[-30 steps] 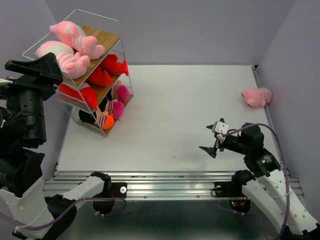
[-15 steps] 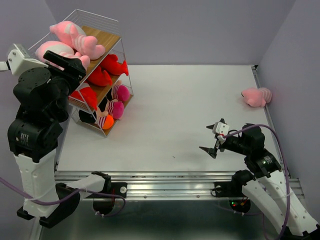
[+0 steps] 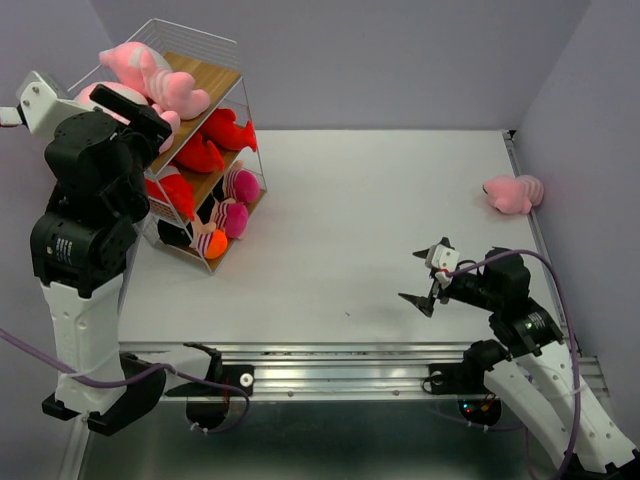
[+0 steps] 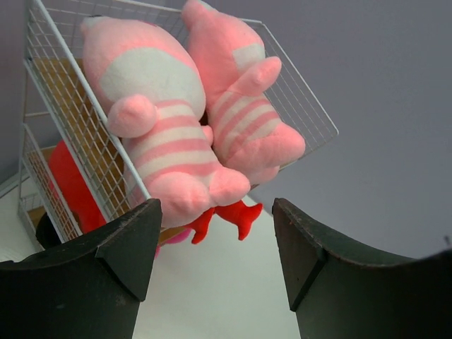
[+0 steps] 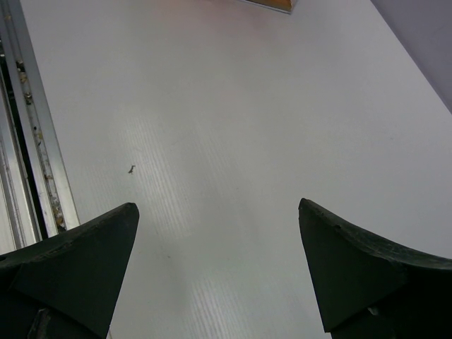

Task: Place and organize the stuffed toys onto the shelf
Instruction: Grab a stuffed toy with the right arm

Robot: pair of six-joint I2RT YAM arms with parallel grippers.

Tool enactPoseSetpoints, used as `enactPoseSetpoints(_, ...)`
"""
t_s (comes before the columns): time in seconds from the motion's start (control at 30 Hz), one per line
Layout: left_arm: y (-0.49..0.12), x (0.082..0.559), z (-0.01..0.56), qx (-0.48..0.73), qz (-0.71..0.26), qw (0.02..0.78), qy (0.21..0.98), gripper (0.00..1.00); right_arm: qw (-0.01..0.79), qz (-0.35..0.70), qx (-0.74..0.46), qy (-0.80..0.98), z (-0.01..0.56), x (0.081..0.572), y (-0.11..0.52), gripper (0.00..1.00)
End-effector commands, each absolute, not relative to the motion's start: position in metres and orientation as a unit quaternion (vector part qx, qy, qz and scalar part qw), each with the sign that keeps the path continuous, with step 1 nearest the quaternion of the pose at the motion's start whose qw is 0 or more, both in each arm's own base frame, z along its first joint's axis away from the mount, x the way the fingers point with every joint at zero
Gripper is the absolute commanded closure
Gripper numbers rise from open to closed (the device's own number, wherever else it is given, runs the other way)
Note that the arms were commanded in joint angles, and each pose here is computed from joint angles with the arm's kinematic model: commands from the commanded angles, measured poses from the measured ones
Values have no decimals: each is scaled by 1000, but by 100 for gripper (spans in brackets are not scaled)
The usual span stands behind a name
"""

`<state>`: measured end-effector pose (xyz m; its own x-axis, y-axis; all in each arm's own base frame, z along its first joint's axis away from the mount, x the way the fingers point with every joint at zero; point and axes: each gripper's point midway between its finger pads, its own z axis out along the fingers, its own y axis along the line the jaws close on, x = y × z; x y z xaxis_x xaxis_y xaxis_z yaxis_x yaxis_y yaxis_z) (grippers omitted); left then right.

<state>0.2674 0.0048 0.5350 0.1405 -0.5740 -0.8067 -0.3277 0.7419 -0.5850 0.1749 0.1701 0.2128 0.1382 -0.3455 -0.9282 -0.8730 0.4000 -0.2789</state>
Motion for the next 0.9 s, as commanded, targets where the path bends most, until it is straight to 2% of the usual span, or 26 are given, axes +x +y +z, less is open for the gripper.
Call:
enactPoseSetpoints(0.0,34,243,562,-375,-62,706,598,25,583,229,-499,599,218,176,171,0)
enactPoseSetpoints(0.37,56,237,553,-383,14,706,596,26,585,227,-499,598,218,176,171,0)
enactPoseSetpoints(0.87,60,288,546,-381,-4,693,612,26,591,224,-499,593,222,175,170,0)
